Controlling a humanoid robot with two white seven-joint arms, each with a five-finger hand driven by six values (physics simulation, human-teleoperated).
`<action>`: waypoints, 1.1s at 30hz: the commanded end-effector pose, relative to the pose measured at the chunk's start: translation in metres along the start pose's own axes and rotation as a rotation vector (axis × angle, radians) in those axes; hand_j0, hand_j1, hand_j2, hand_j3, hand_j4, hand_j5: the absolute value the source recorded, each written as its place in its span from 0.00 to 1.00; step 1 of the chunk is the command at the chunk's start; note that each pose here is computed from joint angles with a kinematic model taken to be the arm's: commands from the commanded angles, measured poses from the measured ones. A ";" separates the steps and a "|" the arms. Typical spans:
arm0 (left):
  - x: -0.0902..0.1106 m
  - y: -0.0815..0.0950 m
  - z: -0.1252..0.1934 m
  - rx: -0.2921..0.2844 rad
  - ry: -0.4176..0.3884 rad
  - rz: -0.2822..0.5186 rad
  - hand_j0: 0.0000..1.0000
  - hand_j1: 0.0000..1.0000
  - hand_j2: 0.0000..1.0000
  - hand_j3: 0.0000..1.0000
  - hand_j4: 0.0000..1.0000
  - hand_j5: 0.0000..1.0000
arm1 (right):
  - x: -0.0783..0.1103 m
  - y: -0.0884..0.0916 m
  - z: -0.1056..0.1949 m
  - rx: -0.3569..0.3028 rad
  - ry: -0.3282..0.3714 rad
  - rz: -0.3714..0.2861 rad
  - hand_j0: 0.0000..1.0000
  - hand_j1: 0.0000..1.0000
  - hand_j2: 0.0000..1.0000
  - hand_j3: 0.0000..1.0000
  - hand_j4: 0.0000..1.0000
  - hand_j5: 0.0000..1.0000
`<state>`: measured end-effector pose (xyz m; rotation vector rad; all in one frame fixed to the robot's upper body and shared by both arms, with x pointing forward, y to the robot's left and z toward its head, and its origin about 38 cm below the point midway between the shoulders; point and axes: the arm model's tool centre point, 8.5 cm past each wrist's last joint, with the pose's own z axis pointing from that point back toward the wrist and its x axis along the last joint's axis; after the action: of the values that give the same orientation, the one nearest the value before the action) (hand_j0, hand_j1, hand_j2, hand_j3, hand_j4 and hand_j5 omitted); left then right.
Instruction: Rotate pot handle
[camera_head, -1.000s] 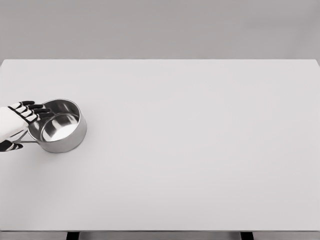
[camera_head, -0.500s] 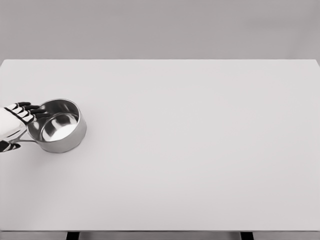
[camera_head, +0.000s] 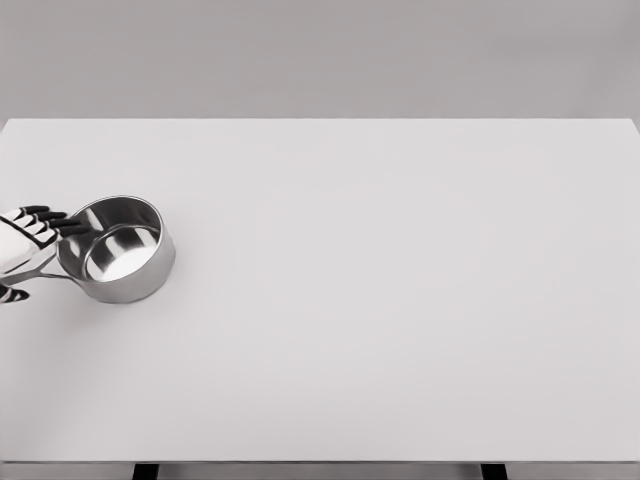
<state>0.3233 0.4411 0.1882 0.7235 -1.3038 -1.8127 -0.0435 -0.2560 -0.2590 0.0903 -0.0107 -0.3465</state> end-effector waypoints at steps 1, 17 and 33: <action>-0.004 -0.002 0.002 -0.004 0.010 0.011 1.00 1.00 1.00 1.00 1.00 1.00 | 0.000 0.000 0.000 0.000 0.000 0.000 1.00 1.00 1.00 1.00 1.00 1.00; -0.020 -0.003 0.006 -0.011 0.052 0.020 1.00 1.00 1.00 1.00 1.00 1.00 | 0.000 0.000 0.000 0.000 0.000 0.000 1.00 1.00 1.00 1.00 1.00 1.00; -0.021 -0.001 0.005 -0.004 0.055 0.023 1.00 1.00 1.00 1.00 1.00 1.00 | 0.000 0.000 0.000 0.000 0.000 0.000 1.00 1.00 1.00 1.00 1.00 1.00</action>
<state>0.3302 0.4617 0.1885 0.7496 -1.2630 -1.7704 -0.0435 -0.2560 -0.2590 0.0900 -0.0107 -0.3465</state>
